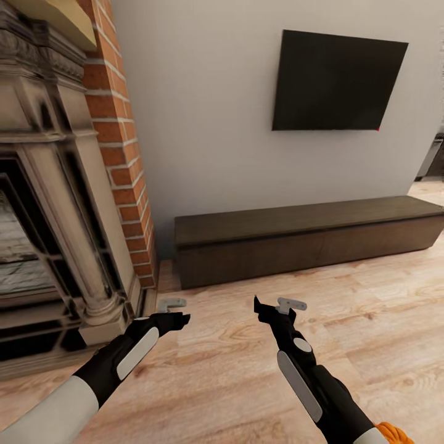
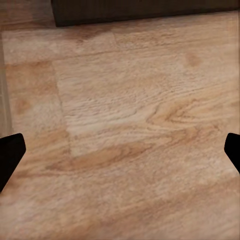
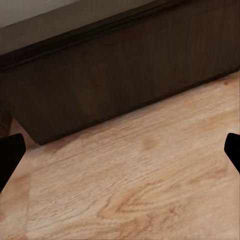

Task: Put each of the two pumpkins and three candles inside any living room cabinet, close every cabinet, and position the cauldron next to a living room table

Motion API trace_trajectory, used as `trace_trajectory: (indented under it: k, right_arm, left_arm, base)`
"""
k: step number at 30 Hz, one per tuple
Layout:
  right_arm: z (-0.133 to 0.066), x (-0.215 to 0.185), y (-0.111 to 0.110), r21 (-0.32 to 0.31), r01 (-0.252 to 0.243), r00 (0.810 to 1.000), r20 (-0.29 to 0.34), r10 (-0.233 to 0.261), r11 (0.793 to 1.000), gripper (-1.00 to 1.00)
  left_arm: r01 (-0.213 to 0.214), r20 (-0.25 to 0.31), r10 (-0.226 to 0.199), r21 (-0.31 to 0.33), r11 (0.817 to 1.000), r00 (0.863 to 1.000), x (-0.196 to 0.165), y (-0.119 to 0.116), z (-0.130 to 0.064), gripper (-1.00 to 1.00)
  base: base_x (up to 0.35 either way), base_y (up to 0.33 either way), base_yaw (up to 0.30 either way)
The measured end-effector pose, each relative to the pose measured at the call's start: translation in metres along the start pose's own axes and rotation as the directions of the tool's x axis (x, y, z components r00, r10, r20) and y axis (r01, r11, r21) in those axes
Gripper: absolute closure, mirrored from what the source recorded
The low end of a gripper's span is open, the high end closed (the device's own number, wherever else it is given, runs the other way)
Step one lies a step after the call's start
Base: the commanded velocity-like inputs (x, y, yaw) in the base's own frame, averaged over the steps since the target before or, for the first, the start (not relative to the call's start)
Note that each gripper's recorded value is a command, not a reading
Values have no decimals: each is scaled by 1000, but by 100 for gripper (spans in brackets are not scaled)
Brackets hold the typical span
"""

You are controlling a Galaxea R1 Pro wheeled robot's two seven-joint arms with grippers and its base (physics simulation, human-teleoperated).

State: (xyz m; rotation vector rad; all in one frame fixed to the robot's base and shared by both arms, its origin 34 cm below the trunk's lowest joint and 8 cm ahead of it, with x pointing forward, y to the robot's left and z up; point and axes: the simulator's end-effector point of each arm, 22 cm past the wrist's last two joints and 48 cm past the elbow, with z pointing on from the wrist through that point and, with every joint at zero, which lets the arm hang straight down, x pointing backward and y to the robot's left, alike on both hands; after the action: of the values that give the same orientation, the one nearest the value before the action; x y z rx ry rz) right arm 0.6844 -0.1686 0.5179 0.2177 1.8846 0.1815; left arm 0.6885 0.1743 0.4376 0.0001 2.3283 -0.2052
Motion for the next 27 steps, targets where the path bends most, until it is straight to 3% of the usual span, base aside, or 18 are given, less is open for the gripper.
trace_trajectory:
  k: [8,22,27]
  right_arm:
    - [-8,-21,4,-7,0,999,35,0,1000,-100]
    - [-22,-63,-1,2,-27,994,106,27,1000,-100]
    - [-23,-67,-1,2,-29,993,112,28,1000,-100]
  left_arm:
    - [-15,10,15,-9,1000,1000,-13,-3,-15,-100]
    - [-38,79,37,16,999,996,-51,-19,-48,-100]
    - [-48,78,46,25,999,996,-54,-24,-54,-100]
  base:
    - [0,0,-161]
    - [0,0,-263]
    - [0,0,-269]
